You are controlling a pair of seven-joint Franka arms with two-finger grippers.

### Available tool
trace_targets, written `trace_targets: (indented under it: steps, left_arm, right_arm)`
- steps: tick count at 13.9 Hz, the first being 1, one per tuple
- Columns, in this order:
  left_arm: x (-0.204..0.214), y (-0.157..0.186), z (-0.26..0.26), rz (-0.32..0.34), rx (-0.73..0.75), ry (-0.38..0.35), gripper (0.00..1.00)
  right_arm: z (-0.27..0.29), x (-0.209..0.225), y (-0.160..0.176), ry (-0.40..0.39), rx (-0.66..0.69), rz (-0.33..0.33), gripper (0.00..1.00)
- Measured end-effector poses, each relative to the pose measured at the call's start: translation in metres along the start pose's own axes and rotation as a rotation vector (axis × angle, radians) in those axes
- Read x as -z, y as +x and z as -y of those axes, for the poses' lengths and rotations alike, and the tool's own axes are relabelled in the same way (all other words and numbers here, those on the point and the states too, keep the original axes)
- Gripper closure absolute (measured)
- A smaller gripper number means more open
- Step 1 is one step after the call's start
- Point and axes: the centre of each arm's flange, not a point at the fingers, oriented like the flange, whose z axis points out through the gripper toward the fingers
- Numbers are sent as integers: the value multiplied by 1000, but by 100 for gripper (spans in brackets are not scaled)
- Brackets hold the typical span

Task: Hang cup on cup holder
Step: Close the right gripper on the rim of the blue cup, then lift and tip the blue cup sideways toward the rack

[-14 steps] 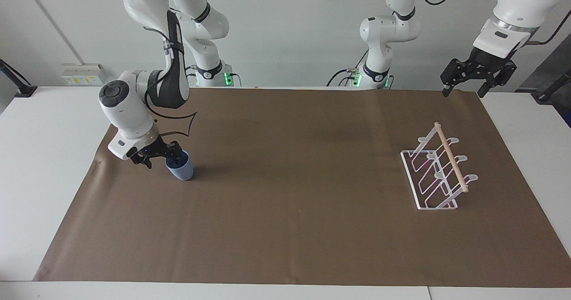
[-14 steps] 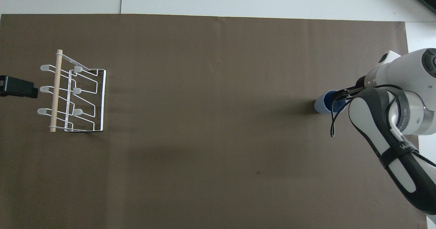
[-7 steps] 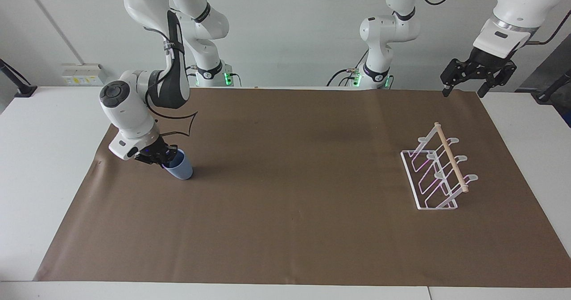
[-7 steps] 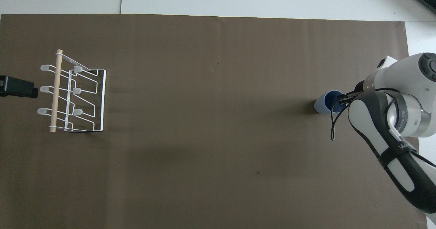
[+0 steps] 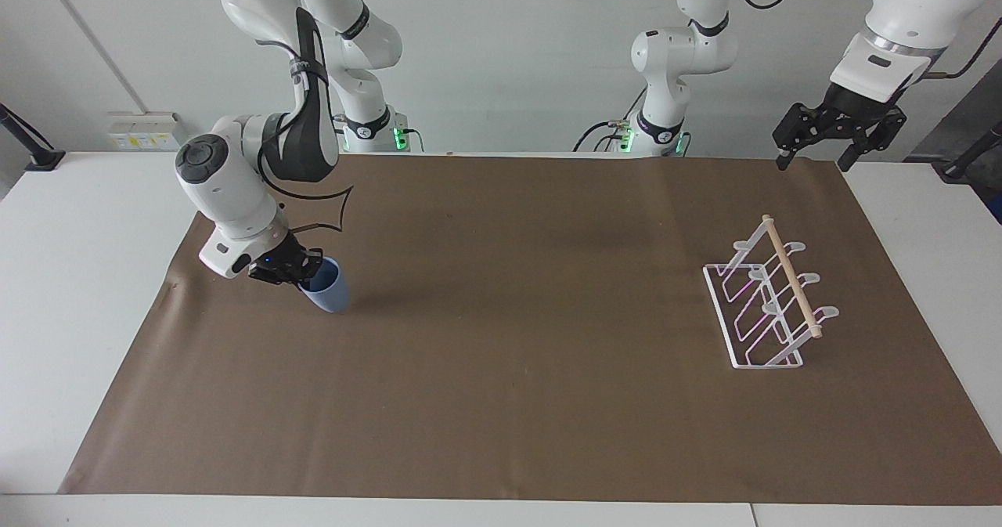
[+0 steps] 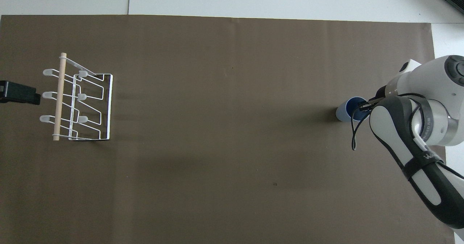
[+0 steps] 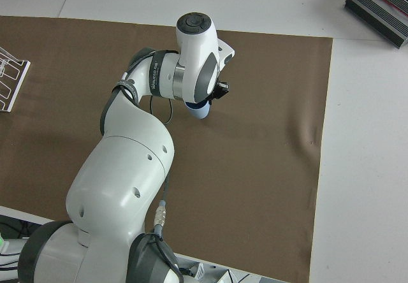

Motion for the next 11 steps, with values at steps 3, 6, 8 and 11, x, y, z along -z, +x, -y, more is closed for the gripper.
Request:
trace_targets:
  steps: [3, 6, 8, 11]
  left_arm:
    - [0, 0, 0, 0, 0, 0, 0]
    - [0, 0, 0, 0, 0, 0, 0]
    - [0, 0, 0, 0, 0, 0, 0]
    - [0, 0, 1, 0, 1, 0, 0]
  right_arm:
    - [13, 40, 6, 72, -6, -1, 94]
    - [28, 64, 7, 267, 7, -42, 94]
    - [40, 71, 7, 382, 26, -64, 94]
    - [58, 77, 9, 522, 15, -88, 94]
